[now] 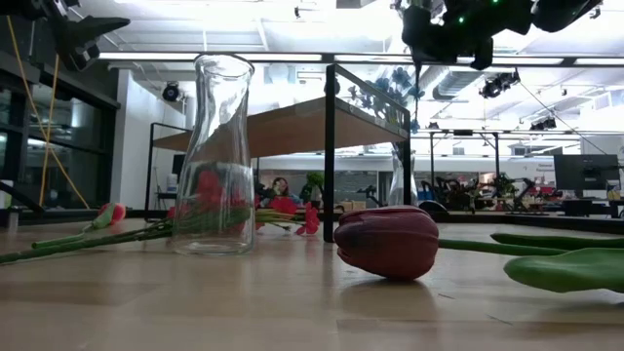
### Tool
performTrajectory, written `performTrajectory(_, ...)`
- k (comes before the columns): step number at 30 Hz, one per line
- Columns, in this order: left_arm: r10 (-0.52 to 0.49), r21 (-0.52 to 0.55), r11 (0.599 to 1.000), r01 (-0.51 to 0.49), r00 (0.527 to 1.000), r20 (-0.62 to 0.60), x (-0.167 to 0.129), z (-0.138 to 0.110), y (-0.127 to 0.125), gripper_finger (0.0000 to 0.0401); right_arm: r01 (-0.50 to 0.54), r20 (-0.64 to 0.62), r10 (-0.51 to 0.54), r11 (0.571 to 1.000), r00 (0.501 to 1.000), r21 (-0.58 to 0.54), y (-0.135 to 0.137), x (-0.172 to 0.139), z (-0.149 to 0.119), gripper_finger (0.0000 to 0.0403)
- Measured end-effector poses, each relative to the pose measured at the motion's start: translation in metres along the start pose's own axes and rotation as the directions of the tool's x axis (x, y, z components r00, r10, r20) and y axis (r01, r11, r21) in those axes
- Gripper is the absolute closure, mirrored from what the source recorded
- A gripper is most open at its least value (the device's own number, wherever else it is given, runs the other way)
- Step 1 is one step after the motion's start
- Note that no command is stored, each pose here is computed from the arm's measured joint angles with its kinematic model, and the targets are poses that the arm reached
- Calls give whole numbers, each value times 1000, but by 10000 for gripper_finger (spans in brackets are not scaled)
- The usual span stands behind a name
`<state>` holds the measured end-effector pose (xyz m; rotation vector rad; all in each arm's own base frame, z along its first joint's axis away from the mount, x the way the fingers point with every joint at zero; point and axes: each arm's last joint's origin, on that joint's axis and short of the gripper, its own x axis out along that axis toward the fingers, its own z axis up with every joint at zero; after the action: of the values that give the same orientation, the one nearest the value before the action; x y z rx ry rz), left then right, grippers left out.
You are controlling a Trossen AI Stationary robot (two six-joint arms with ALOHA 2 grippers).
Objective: Pick and place flowers into a vace then onto a shelf
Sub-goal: Put the violet flowers into the top transparent flower vase
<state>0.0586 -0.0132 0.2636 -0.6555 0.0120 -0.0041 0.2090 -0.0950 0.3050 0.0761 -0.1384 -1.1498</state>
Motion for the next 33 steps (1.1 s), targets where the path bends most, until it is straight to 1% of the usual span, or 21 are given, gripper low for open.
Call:
performTrajectory(12,14,10,1000,-14,1000,-17,0,-2,1,64,12,-61,-12,1000,998,7,10,10,-22,403)
performTrajectory(17,14,9,1000,-14,1000,-17,0,-2,1,64,46,-79,-47,999,996,-16,12,14,-31,403)
performTrajectory(24,14,6,1000,-14,1000,-17,0,-2,1,64,54,-95,-56,998,994,-16,15,17,-37,403)
performTrajectory(33,14,6,1000,-13,1000,-17,0,-2,1,64,57,-95,-59,998,994,-23,15,17,-38,403)
